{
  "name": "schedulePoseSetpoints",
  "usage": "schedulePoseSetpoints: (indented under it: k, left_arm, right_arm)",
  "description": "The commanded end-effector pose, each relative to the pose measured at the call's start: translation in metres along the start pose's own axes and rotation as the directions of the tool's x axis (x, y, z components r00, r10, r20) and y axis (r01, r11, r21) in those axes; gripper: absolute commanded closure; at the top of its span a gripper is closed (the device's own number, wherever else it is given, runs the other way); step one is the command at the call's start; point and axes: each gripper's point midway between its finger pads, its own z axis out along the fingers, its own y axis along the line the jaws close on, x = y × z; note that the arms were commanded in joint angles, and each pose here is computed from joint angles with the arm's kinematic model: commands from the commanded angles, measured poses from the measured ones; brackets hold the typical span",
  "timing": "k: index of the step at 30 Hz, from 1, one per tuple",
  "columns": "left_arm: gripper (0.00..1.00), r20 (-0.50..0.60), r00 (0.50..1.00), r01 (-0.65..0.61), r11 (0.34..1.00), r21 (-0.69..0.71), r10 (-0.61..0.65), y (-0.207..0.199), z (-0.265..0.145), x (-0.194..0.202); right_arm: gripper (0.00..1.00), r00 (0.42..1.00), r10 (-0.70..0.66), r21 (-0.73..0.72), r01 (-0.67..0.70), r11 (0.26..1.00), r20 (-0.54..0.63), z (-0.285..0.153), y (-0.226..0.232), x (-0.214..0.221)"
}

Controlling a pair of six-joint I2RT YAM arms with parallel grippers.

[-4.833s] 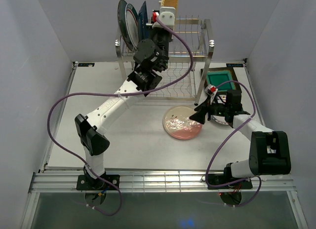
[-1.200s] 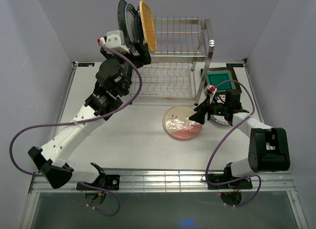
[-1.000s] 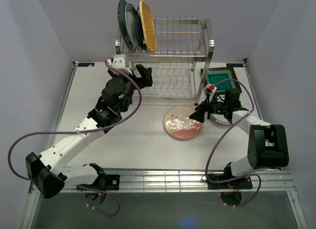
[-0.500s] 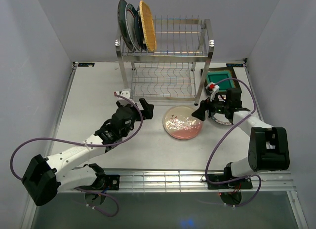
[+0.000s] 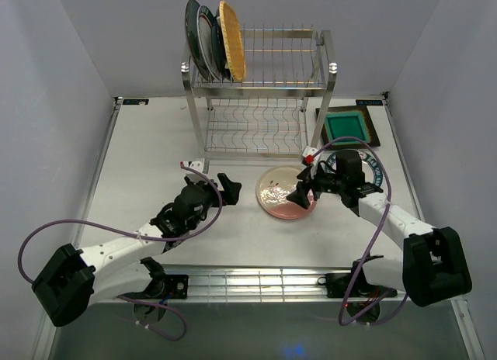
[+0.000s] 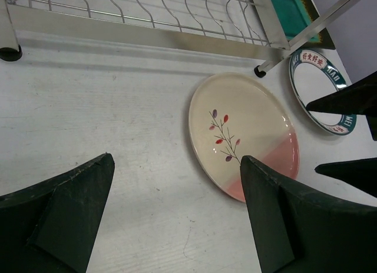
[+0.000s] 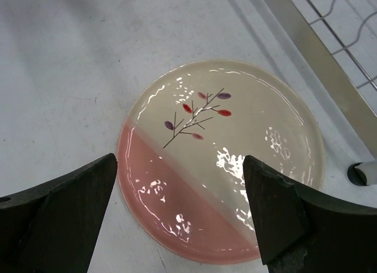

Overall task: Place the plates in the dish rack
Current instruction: Pick up the plate at the center of the board.

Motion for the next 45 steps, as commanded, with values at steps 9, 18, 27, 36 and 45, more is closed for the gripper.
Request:
schedulePoseSetpoints:
  k: [9,18,27,36,45]
  left_arm:
    - [0.02,0.017,1.000,0.021,0.999,0.040,-0.021,-0.004,-0.005,0.000]
    - [0.02,-0.022,1.000,0.014,0.999,0.033,-0.013,-0.006,0.003,0.009]
    - [0.02,-0.017,1.000,0.012,1.000,0.018,-0.012,-0.001,0.003,0.011]
    - [0.02,-0.042,0.999,0.017,1.000,0.023,-0.016,-0.003,0.008,0.018]
    - [0.02,-0.033,0.999,0.021,0.999,0.031,-0.020,-0.004,0.007,0.017]
  right_arm:
    - [0.08,0.969,-0.235,-0.162,0.221,0.962,-0.074,0.022,0.054,0.019]
    - [0.14,0.937,-0.278,-0.220,0.232,0.947,-0.209,0.034,0.065,0.049]
    - [0.21,0.905,-0.311,-0.217,0.254,0.943,-0.291,0.046,0.063,0.071]
    - [0.32,0.891,-0.327,-0.116,0.306,0.945,-0.315,0.052,0.047,0.072]
    - [0.43,0.851,-0.383,-0.101,0.373,0.922,-0.359,0.056,0.046,0.085]
